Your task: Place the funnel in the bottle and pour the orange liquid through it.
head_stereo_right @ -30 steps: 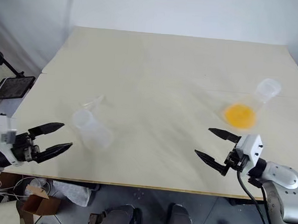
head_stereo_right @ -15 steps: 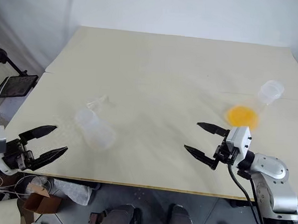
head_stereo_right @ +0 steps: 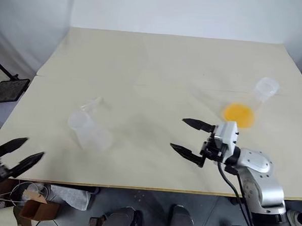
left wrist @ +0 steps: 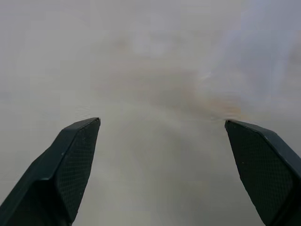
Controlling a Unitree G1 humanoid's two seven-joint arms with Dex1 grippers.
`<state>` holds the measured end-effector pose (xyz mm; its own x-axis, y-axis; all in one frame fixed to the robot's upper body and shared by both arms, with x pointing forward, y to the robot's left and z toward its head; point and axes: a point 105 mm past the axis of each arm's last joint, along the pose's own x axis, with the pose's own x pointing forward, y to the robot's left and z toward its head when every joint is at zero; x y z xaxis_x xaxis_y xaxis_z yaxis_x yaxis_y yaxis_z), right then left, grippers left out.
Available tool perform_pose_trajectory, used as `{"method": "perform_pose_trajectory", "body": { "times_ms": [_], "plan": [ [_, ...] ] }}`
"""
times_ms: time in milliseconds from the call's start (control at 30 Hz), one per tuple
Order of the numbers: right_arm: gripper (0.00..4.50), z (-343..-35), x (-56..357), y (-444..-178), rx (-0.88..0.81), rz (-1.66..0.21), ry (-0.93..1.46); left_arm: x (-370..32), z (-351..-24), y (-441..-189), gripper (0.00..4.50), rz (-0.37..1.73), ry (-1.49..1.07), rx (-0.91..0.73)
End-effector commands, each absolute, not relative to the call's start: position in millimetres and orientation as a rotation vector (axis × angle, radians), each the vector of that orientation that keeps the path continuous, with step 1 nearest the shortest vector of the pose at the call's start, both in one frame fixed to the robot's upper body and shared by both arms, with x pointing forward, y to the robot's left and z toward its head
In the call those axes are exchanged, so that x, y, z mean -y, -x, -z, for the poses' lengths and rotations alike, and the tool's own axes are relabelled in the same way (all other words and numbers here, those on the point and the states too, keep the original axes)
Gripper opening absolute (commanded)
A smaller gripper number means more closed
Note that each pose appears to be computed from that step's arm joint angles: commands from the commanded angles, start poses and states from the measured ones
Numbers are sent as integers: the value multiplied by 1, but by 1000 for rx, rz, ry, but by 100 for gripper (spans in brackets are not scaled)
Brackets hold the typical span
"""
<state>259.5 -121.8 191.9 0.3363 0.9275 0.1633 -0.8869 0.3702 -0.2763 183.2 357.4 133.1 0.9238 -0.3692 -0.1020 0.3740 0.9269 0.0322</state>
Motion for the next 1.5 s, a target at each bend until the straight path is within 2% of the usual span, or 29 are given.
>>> {"method": "perform_pose_trajectory", "body": {
  "times_ms": [33, 100, 200, 433, 767, 933, 1167, 1333, 1500],
  "plan": [
    [447, -205, 114, -252, 356, -1229, 136, -360, -139, -172, 450, 381, -90, -90],
    [447, -205, 111, -250, 352, -1250, 130, -361, -136, -169, 450, 381, -105, -111],
    [447, -202, 114, -250, 330, -1253, 136, -338, -135, -170, 450, 497, -87, -127],
    [447, -188, 130, -257, 274, -1190, 162, -267, -170, -222, 450, 745, -113, -5],
    [447, -189, 130, -257, 286, -1163, 164, -229, -180, -270, 450, 872, -114, 50],
    [447, -188, 132, -256, 286, -1127, 165, -215, -184, -275, 450, 932, -100, 75],
    [450, -184, 135, -253, 271, -1093, 173, -205, -188, -274, 240, 987, -107, 83],
    [450, -182, 155, -247, 252, -977, 197, -163, -201, -284, 232, 1127, -102, 129],
    [450, -174, 189, -231, 200, -819, 236, -103, -215, -319, 232, 1266, -86, 157]
  ]
}}
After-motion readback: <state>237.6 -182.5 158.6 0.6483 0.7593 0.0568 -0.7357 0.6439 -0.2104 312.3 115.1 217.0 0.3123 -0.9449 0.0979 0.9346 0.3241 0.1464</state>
